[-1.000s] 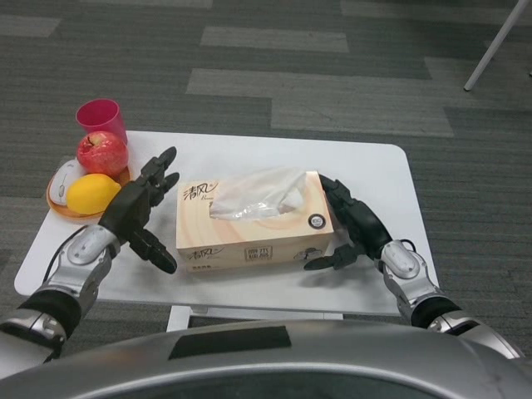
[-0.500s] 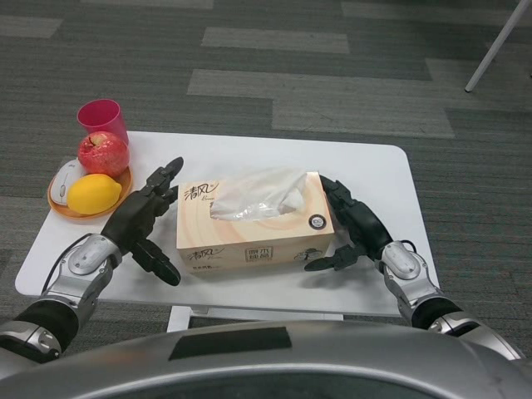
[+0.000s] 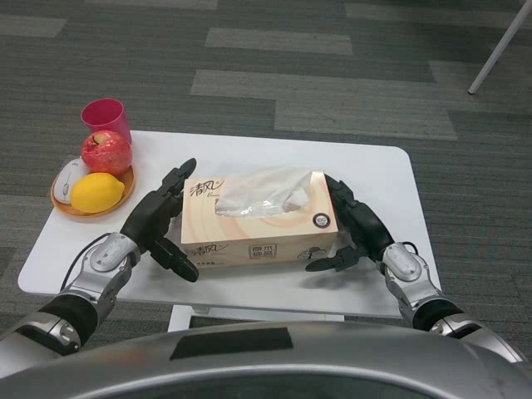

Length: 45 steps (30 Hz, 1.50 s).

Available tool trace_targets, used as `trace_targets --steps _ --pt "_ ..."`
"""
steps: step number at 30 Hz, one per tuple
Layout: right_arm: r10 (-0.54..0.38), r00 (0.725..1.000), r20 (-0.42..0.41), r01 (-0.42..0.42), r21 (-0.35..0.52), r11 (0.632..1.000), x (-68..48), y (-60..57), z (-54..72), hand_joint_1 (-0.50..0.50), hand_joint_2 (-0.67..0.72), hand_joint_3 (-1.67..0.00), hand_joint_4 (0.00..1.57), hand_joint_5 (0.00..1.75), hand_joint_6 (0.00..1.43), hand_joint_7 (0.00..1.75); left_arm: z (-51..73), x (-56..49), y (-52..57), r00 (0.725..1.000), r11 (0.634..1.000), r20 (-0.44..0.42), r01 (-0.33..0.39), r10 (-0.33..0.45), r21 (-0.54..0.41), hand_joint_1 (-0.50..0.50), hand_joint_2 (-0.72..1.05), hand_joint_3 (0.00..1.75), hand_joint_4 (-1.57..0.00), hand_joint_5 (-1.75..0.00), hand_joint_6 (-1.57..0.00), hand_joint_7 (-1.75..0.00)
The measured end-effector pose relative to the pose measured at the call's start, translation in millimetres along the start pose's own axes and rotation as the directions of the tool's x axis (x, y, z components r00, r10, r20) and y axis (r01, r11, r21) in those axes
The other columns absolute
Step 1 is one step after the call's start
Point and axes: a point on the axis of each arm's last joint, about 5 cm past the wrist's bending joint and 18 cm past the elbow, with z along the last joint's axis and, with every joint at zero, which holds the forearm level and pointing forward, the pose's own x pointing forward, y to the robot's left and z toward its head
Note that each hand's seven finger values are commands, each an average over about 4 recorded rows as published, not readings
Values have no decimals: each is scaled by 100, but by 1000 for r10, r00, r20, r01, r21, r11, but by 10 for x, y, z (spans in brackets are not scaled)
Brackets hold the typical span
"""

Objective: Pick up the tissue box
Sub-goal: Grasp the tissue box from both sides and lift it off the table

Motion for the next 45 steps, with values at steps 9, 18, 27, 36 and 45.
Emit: trace_targets --steps 9,18,27,36,45 --pt "0 1000 -1 0 -4 1000 0 7 -1 -46 -29 -32 0 0 0 14 9 45 -23 1000 1000 -8 -21 21 6 50 -37 0 0 -51 0 -7" --pt "3 1000 5 -3 -11 1000 6 5 14 -46 -29 -36 0 2 0 14 9 44 -16 999 999 3 -44 44 -13 50 -28 0 0 -41 0 -7" --pt "-5 1000 24 5 -15 1000 21 28 42 -46 -35 -40 0 2 0 7 46 33 41 994 996 60 -89 90 -29 50 -28 0 0 -44 0 -7" --pt "-44 996 81 45 -14 999 64 39 117 -46 -41 -44 0 5 0 7 157 71 72 983 994 150 -102 106 -35 50 -28 0 0 -41 0 -7" --pt "-62 988 139 64 -14 998 104 34 204 -46 -41 -48 0 10 0 7 250 94 108 972 994 208 -105 109 -28 50 -28 0 0 -44 0 -7"
